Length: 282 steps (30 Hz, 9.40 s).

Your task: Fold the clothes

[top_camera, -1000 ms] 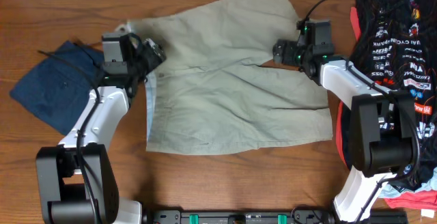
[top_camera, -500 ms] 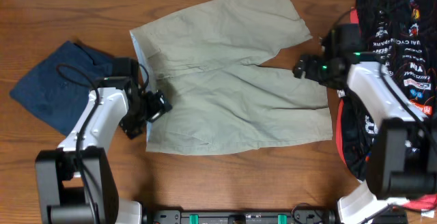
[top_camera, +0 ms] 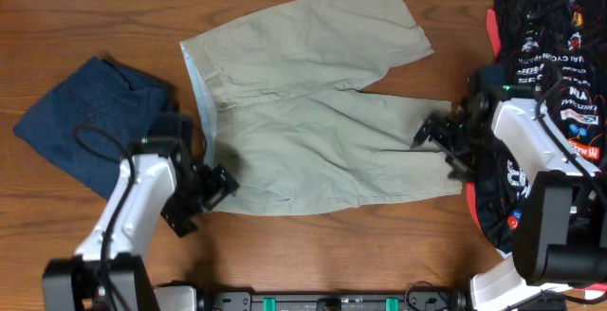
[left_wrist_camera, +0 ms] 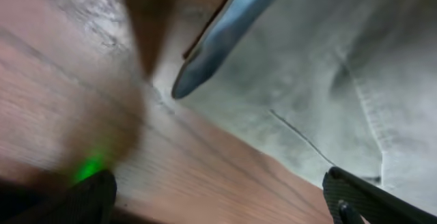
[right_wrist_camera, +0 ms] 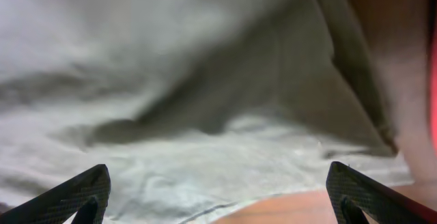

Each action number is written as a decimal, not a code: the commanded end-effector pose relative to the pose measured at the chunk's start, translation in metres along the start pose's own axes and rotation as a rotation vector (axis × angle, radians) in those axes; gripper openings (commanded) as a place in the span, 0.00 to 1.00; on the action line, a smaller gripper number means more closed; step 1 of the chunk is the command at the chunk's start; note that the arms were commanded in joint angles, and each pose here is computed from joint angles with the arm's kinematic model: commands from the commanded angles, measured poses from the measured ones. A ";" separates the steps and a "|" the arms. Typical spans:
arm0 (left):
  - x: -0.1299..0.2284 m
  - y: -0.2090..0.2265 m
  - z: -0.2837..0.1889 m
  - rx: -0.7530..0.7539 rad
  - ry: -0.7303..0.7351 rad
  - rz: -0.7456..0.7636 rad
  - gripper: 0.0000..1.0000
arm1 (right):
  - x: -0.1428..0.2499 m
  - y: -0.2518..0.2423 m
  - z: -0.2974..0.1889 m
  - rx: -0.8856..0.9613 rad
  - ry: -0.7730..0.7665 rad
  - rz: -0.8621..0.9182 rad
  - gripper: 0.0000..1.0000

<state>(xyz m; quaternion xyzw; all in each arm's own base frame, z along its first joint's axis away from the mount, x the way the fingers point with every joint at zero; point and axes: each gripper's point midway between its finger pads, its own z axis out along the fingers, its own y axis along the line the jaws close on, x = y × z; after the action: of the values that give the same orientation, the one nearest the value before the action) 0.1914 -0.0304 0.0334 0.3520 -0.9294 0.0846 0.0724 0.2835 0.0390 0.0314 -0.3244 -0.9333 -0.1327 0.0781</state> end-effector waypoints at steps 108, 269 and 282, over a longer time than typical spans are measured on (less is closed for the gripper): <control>-0.175 -0.116 -0.078 0.493 -0.882 0.070 0.08 | -0.144 0.282 -0.073 -0.481 -1.050 -0.808 0.37; 0.020 -0.252 -0.093 0.747 -0.390 0.757 0.80 | -0.042 0.077 0.034 0.362 -0.204 -0.736 0.52; -0.064 -0.180 -0.044 0.437 -0.400 0.494 0.98 | -0.036 0.096 -0.021 0.188 -0.275 -0.783 0.53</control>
<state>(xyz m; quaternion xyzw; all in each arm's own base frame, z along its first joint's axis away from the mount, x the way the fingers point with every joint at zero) 0.3579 -0.1158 0.0957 0.1371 -0.9350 0.2410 -0.2213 0.3762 0.0756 0.0581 0.0317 -0.9967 -0.0090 -0.0745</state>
